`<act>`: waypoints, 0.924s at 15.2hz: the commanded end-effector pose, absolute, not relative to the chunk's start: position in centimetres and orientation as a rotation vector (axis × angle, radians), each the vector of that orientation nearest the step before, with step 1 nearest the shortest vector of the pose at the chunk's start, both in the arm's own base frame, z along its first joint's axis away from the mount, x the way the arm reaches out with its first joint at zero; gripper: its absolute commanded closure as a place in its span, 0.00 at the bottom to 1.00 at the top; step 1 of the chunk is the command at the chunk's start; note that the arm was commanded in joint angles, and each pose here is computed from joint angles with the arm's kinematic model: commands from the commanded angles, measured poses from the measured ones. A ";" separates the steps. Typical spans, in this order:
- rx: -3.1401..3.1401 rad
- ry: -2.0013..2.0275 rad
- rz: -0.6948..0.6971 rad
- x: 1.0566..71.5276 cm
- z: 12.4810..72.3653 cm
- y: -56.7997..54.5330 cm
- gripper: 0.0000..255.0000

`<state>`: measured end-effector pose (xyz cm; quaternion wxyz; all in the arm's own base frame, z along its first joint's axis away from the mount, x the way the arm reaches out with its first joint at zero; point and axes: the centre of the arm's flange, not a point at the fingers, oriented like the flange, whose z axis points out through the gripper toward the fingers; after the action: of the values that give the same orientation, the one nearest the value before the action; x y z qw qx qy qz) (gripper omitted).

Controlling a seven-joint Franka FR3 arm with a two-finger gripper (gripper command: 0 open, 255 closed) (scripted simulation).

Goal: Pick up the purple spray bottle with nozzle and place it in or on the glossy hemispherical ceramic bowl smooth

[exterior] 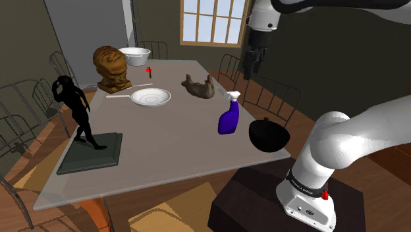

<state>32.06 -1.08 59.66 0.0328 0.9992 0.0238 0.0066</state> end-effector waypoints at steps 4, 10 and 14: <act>3.017 0.320 -0.123 35.8 56.4 -0.8 0.00; 2.826 0.787 -0.395 41.8 48.9 0.9 0.00; 2.648 1.073 -0.563 44.6 43.3 2.6 0.00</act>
<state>44.04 2.06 44.81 0.1086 0.9178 0.3384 -0.1769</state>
